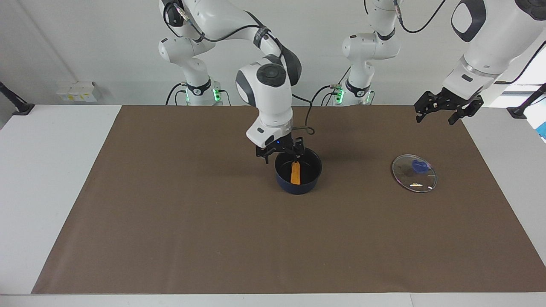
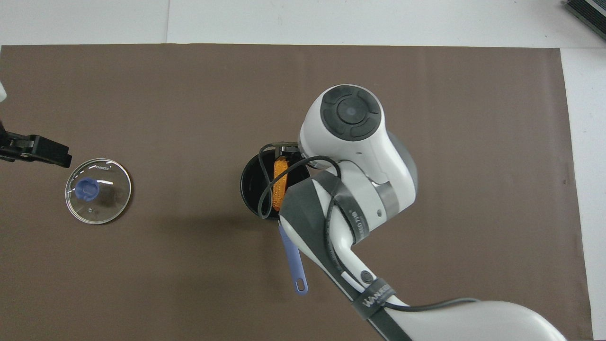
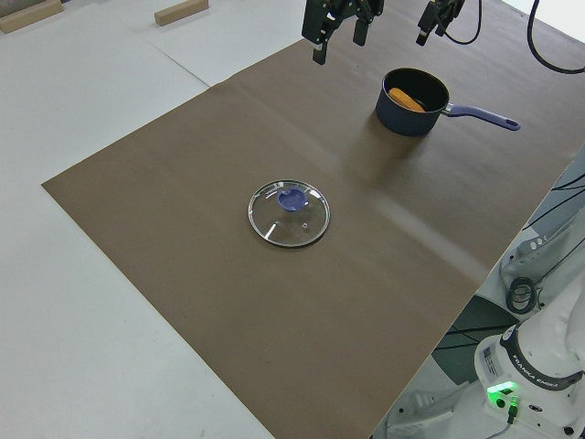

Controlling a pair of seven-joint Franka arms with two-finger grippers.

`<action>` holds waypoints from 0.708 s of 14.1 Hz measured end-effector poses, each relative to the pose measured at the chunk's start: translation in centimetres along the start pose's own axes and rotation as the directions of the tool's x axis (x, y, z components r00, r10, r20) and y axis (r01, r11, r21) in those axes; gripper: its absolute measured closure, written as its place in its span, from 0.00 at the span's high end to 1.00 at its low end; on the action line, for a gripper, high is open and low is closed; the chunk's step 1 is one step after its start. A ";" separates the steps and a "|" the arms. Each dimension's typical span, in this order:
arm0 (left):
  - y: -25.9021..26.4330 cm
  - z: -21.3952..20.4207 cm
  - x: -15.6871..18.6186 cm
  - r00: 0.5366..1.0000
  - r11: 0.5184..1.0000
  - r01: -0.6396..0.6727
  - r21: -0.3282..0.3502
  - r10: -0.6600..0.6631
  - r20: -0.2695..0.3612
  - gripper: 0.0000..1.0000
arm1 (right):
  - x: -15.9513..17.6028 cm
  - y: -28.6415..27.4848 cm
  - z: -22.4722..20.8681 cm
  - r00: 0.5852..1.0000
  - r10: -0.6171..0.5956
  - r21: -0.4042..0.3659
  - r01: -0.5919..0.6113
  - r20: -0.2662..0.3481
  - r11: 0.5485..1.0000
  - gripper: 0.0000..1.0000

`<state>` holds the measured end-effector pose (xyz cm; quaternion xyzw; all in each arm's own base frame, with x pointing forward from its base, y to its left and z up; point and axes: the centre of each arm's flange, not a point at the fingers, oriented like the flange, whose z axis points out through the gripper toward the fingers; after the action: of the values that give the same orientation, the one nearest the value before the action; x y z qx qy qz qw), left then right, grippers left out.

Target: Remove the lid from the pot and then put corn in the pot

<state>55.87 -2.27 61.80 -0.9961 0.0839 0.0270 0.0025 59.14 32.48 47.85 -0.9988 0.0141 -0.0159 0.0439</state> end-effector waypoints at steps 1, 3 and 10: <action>0.0 -0.1 0.0 1.000 1.000 0.001 0.000 -0.001 -0.001 1.00 | 0.5 2.3 -1.9 1.000 -0.004 -0.008 0.004 0.001 1.000 1.00; -0.5 -0.1 -0.2 1.000 1.000 0.010 0.000 -0.010 -0.003 1.00 | 1.1 6.4 -5.4 1.000 0.005 -0.037 -0.006 -0.021 0.999 1.00; -1.2 -0.2 -0.3 1.000 1.000 0.023 0.000 -0.023 -0.003 1.00 | -0.2 19.7 -16.2 0.998 0.054 -0.065 -0.057 -0.038 0.996 1.00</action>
<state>55.82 -1.01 61.98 -0.9970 0.0725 0.0255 0.0025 57.86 11.46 62.21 -0.9985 0.0431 -0.0325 0.0110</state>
